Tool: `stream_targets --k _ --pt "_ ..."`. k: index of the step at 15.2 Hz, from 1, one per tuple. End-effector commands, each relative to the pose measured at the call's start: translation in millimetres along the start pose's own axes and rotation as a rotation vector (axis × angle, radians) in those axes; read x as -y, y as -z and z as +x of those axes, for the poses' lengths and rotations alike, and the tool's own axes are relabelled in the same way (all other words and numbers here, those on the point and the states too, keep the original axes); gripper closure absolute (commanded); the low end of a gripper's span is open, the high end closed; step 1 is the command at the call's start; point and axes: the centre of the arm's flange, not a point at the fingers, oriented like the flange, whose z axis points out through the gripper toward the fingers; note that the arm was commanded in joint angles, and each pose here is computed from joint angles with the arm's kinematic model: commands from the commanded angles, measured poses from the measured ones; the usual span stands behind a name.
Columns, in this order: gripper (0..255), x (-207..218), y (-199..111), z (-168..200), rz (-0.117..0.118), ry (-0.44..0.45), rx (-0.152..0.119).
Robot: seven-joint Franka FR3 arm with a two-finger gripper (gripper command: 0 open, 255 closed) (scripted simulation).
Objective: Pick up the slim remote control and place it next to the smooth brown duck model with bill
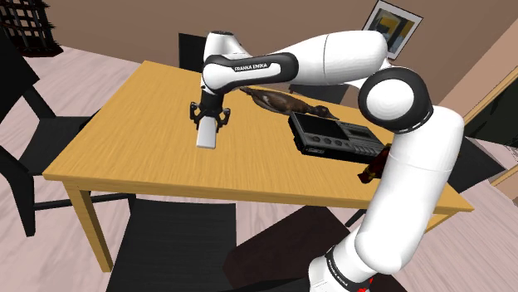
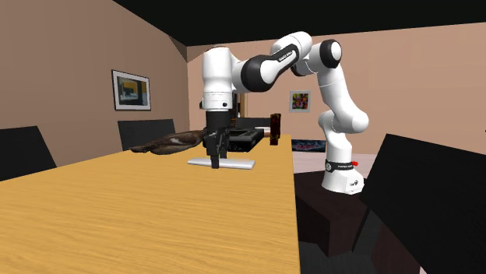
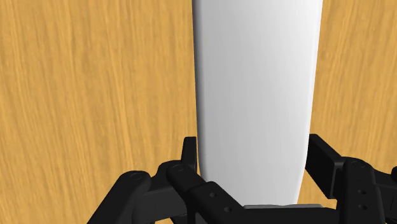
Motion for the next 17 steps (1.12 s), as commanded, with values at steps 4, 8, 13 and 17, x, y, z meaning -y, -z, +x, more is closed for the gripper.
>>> stream_targets --k 4,8,13,17 --pt "255 -1 27 0 0.000 0.000 0.000" --pt "255 -1 48 -1 0.000 0.000 0.000" --pt "255 -1 74 -1 0.000 0.000 0.000" --pt "255 -1 95 -1 0.000 0.000 0.000"
